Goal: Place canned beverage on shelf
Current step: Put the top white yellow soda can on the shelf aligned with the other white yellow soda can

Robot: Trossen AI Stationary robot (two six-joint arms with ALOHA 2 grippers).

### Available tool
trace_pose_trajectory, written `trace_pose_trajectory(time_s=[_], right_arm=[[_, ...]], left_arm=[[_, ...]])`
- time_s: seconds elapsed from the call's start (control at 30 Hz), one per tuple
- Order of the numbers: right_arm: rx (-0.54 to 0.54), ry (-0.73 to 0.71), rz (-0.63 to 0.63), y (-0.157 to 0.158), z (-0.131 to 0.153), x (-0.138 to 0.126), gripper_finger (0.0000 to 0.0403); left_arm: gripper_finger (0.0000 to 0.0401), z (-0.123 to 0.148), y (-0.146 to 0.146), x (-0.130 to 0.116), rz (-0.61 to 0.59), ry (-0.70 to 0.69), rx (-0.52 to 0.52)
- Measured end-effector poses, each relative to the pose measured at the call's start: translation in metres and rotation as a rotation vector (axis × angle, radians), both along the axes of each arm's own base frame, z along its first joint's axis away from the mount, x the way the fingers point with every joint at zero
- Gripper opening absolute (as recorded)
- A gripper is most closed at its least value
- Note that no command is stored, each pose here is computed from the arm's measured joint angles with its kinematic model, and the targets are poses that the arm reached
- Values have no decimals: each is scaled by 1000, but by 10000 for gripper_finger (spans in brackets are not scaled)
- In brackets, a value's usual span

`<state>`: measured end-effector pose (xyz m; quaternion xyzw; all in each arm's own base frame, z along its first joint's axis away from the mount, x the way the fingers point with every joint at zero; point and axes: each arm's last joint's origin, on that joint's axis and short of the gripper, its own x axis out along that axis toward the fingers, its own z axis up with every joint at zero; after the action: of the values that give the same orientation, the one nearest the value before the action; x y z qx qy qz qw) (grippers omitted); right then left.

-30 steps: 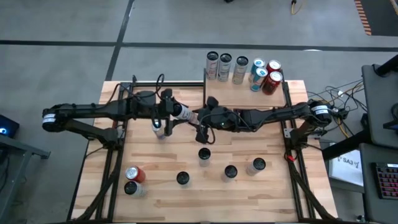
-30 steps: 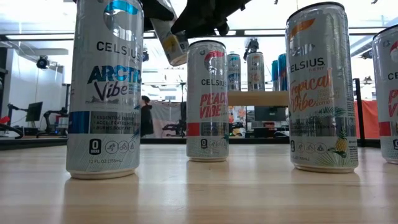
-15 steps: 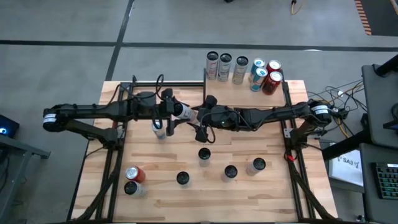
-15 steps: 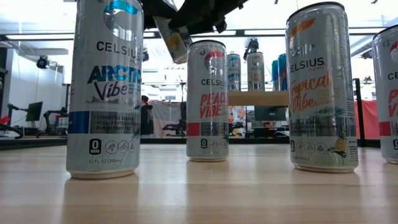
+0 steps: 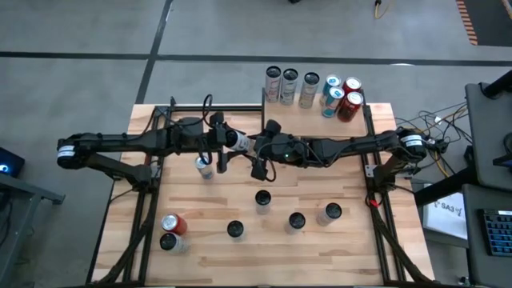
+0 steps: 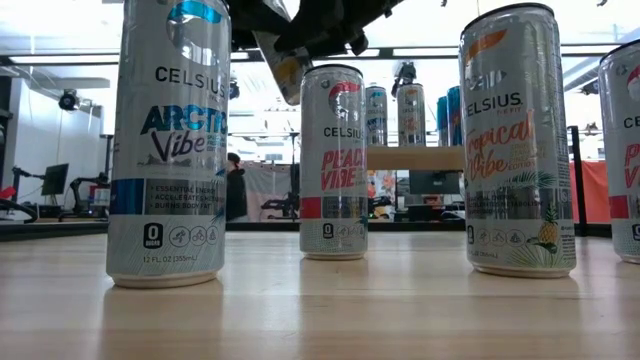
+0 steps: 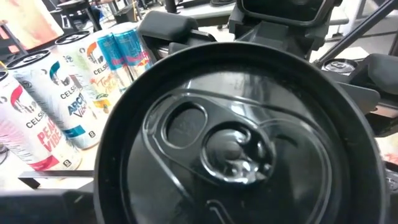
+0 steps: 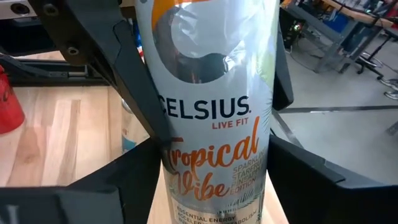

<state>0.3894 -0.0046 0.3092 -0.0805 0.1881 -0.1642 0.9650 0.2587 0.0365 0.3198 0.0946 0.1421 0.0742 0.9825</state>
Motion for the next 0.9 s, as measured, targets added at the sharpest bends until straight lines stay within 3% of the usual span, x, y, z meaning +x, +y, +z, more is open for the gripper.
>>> trace_pose_trajectory(time_s=[0.2,0.5,0.9], right_arm=[[9,0,-26,-1,-1,0,226],[54,-13,-76,-2,0,-3,225],[14,0,-111,-9,13,-16,225]], left_arm=[[263,0,0,0,-5,2,1],[310,7,-1,-2,-16,-41,47],[322,35,-2,-21,-42,-8,186]])
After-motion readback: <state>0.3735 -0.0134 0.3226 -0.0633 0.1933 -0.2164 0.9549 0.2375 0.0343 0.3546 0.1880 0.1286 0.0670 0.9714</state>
